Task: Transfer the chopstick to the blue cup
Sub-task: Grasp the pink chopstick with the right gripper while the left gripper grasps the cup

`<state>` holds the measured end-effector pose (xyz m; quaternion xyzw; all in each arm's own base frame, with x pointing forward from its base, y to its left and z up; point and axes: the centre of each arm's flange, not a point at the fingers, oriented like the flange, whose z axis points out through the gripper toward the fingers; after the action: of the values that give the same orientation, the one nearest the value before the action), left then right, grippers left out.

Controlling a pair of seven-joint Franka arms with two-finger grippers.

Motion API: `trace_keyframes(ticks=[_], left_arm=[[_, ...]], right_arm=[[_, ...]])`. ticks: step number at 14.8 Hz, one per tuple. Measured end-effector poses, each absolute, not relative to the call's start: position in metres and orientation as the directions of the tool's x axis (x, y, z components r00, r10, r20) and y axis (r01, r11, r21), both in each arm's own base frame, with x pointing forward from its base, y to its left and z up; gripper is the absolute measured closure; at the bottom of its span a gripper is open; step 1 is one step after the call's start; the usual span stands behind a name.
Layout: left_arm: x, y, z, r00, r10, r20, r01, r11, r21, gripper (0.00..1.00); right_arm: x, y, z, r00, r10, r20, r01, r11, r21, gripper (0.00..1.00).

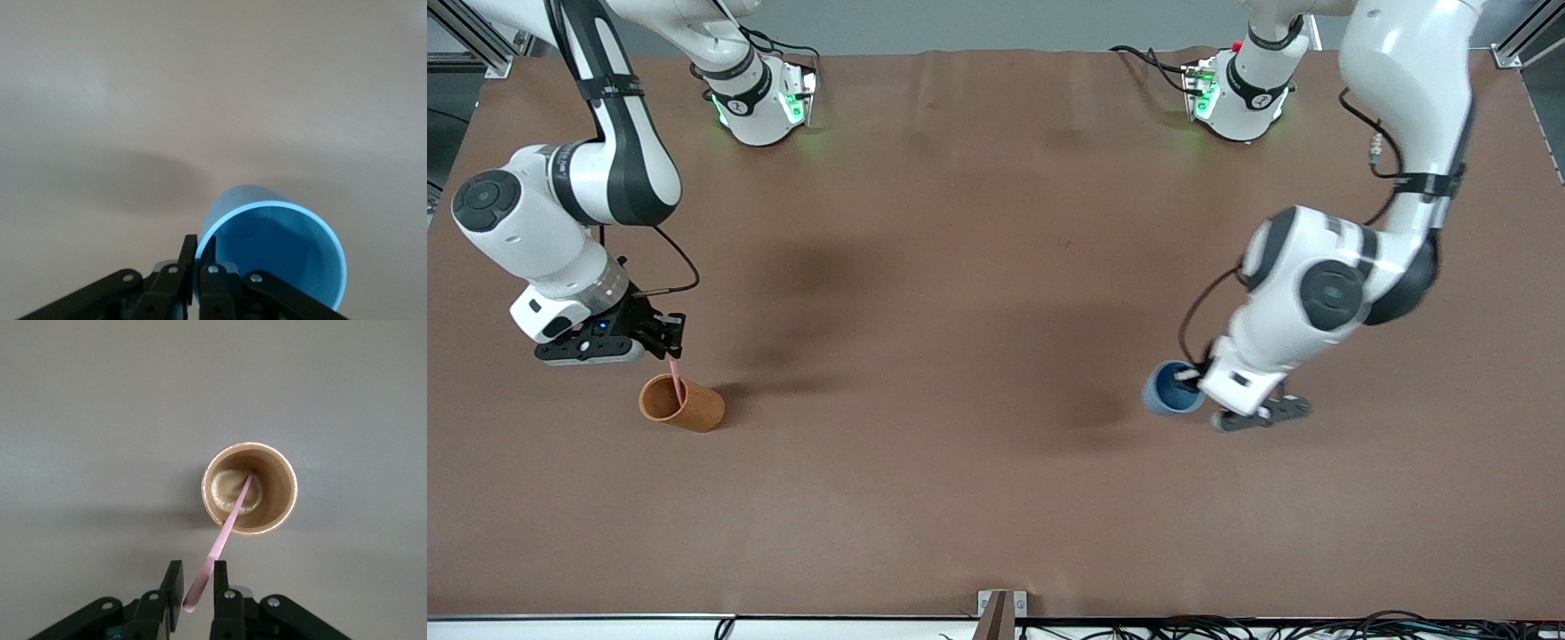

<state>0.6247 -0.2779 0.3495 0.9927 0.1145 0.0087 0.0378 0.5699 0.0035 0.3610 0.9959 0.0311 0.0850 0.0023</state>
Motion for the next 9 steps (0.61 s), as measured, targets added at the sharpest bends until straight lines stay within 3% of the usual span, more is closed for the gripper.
trace_keyframes(ticks=[4, 6, 9], left_arm=[[0.579, -0.375, 0.322, 0.951, 0.310, -0.007, 0.310, -0.949, 0.059, 0.96], [0.566, -0.405, 0.305, 0.943, 0.334, 0.002, 0.332, -0.940, 0.078, 0.96], [0.549, -0.433, 0.282, 0.938, 0.346, 0.016, 0.344, -0.937, 0.065, 0.96]], right_arm=[[0.568, 0.003, 0.358, 0.988, 0.046, 0.149, 0.045, -0.999, 0.006, 0.76], [0.570, 0.002, 0.361, 0.987, 0.041, 0.158, 0.040, -0.999, 0.006, 0.89], [0.573, -0.001, 0.367, 0.985, 0.036, 0.171, 0.035, -0.999, 0.007, 0.90]])
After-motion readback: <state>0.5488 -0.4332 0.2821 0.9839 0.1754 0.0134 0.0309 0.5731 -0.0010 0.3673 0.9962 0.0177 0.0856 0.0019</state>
